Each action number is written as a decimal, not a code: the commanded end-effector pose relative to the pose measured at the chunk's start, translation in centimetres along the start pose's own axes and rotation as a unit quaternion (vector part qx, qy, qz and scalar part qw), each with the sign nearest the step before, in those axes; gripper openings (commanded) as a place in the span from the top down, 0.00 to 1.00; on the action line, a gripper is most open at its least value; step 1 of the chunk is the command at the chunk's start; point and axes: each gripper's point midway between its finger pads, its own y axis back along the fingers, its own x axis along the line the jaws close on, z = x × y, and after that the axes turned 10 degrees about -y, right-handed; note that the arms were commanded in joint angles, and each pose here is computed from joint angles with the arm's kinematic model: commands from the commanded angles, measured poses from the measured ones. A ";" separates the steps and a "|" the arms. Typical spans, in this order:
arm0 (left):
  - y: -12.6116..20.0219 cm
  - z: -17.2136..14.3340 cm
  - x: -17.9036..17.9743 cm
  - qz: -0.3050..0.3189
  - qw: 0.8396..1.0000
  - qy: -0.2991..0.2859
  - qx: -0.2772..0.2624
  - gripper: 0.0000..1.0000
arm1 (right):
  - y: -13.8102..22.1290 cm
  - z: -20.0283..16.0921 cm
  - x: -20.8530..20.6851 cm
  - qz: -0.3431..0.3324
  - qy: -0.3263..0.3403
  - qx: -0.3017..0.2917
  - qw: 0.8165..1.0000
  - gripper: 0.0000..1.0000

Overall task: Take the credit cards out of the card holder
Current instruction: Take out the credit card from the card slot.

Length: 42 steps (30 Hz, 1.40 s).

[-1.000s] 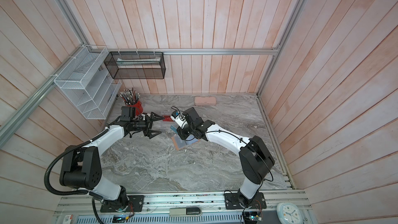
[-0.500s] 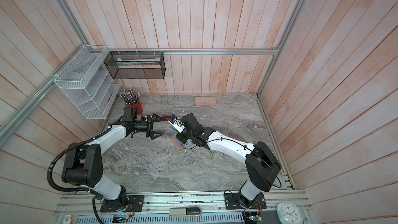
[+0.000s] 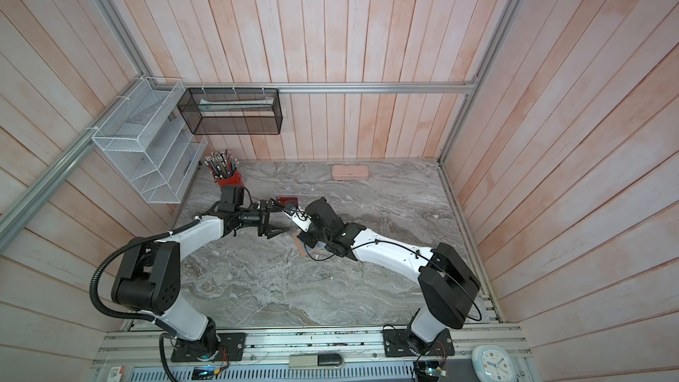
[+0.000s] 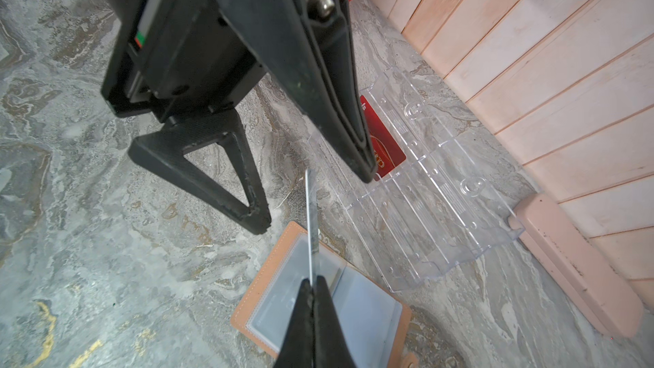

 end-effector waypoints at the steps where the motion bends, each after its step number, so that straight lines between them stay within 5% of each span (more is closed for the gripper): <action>1: -0.2 0.0 0.1 -0.008 1.000 -0.002 0.005 0.27 | 0.0 -0.1 -0.1 -0.024 0.023 -0.010 0.999 1.00; 9: -0.2 0.1 0.0 -0.011 1.000 -0.002 0.010 0.36 | 0.5 -0.3 -0.8 -0.066 0.039 -0.035 0.996 1.00; 29: -0.3 -0.1 0.2 -0.015 1.000 0.004 0.018 0.41 | 1.1 -0.3 -0.8 -0.125 0.088 -0.066 0.986 1.00; 33: -0.3 0.0 0.5 -0.015 1.000 0.006 0.019 0.55 | 1.0 -0.5 -0.5 -0.125 0.094 -0.064 0.986 1.00; 42: -0.3 0.1 0.2 -0.015 1.000 0.001 0.017 0.57 | 0.9 -0.7 0.2 -0.118 0.103 -0.062 0.986 1.00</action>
